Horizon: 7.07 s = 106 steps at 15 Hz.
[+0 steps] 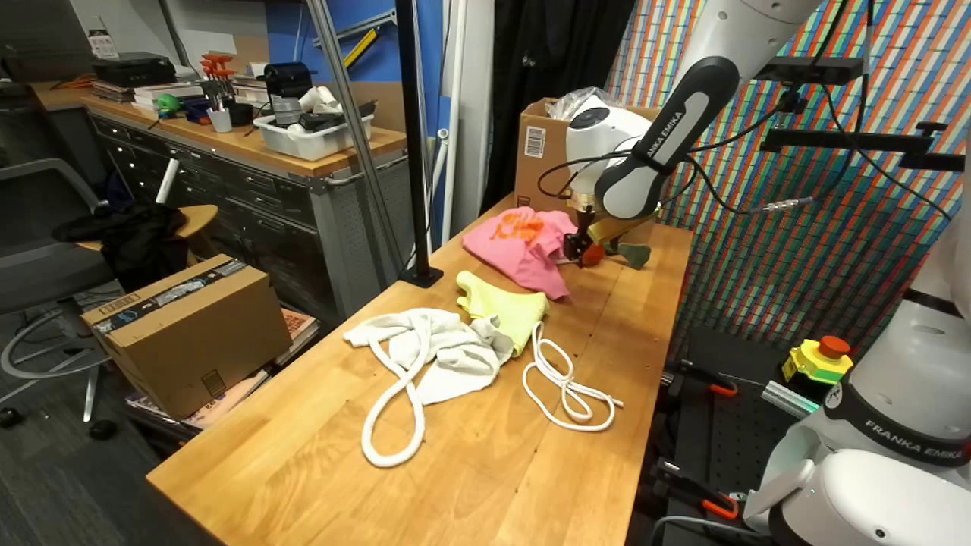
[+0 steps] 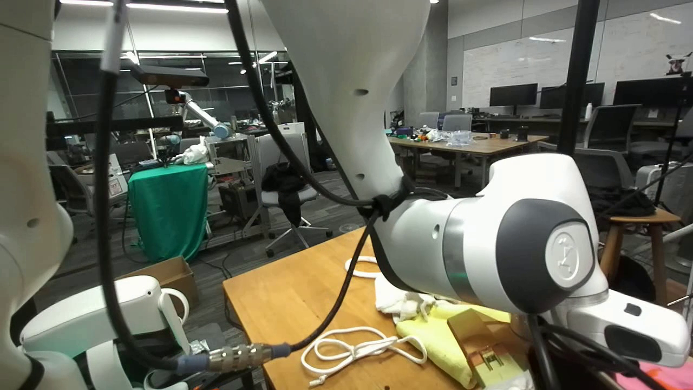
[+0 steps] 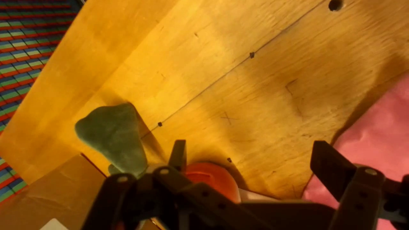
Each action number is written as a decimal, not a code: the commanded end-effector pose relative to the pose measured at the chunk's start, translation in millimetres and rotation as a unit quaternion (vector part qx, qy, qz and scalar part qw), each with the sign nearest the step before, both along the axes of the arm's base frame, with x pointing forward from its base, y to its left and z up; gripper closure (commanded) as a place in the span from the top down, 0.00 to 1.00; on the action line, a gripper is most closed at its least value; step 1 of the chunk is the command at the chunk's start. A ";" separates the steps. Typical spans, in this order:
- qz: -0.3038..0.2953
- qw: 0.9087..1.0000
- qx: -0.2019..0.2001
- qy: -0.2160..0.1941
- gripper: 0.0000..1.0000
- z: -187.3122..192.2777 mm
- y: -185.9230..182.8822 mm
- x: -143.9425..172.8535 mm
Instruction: Separate the objects on the table.
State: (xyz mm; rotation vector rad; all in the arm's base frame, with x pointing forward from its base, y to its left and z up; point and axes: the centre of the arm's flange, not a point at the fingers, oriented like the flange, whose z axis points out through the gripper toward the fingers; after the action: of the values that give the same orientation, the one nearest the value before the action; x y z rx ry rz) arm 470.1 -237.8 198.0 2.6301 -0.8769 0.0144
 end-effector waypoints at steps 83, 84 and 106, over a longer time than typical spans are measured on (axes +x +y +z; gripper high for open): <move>0.407 0.893 0.154 0.117 0.07 212.1 404.5 140.4; 0.412 0.890 0.164 0.107 0.07 209.4 415.2 143.3; 0.261 0.905 0.253 -0.221 0.07 95.1 579.5 163.0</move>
State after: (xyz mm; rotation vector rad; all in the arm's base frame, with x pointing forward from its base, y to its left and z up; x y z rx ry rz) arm 634.1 325.3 312.4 3.3647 -0.1459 0.5376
